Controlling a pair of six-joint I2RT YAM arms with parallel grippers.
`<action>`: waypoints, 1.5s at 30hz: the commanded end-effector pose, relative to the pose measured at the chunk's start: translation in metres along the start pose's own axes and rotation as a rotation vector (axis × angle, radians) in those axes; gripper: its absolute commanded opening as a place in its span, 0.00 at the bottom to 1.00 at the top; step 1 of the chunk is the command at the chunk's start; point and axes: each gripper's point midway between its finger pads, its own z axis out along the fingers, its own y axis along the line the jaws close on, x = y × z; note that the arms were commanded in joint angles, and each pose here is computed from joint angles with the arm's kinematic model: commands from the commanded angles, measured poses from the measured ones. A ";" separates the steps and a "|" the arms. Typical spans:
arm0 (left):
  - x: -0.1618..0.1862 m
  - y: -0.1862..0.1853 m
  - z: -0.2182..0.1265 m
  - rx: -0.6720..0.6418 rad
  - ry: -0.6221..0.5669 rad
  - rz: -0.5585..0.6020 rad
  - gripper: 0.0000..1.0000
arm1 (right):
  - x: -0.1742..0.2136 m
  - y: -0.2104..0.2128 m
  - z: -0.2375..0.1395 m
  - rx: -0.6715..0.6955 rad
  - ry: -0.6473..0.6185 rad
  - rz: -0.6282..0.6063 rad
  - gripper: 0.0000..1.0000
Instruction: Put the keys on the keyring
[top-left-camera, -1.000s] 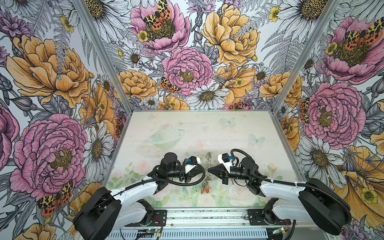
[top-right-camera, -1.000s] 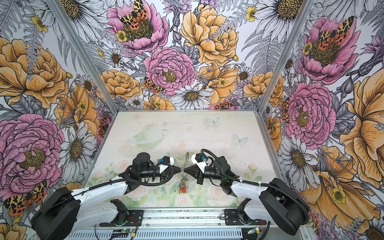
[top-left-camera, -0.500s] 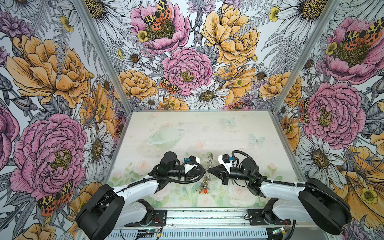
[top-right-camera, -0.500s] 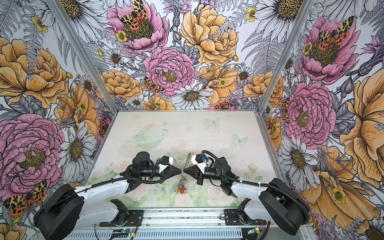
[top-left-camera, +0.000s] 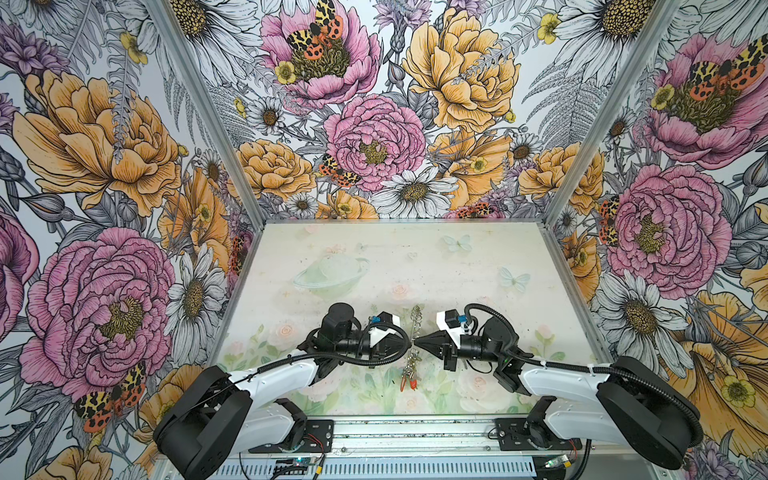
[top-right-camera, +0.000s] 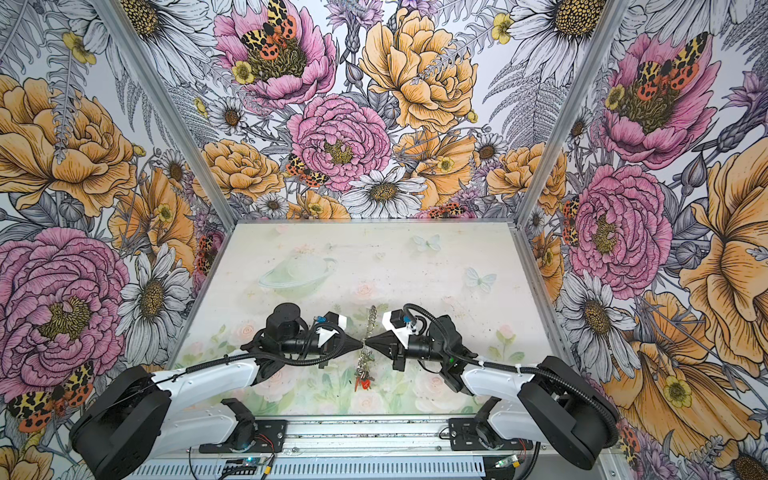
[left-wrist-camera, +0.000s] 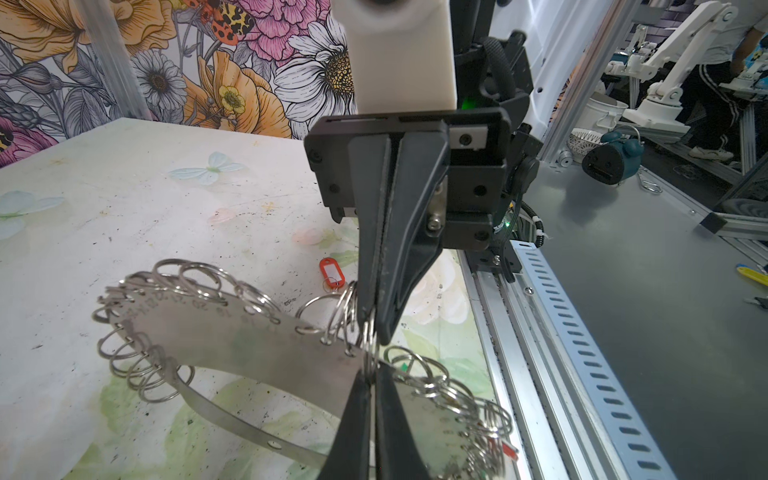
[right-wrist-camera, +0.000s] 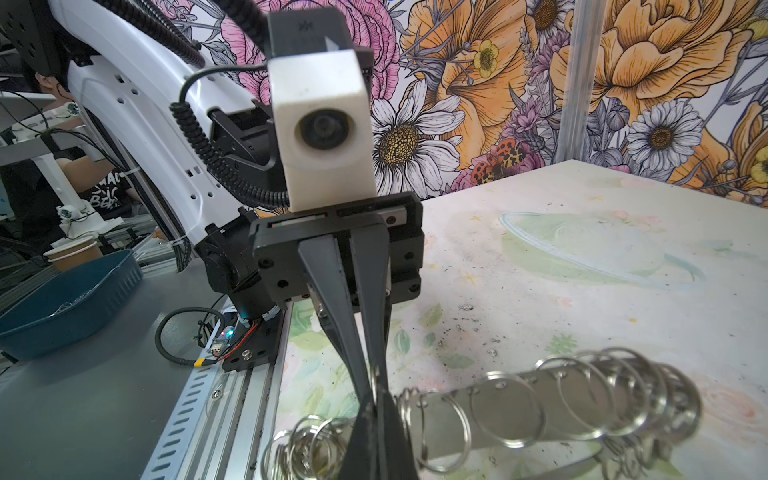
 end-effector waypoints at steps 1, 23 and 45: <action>-0.014 0.001 -0.001 0.014 -0.032 0.013 0.08 | -0.012 0.008 0.002 -0.035 -0.044 -0.065 0.00; -0.029 0.005 -0.005 -0.027 -0.059 0.039 0.13 | -0.005 0.009 0.006 -0.031 -0.005 -0.074 0.00; -0.008 -0.001 -0.013 -0.033 -0.004 -0.005 0.20 | -0.015 0.009 0.004 -0.022 -0.054 -0.078 0.00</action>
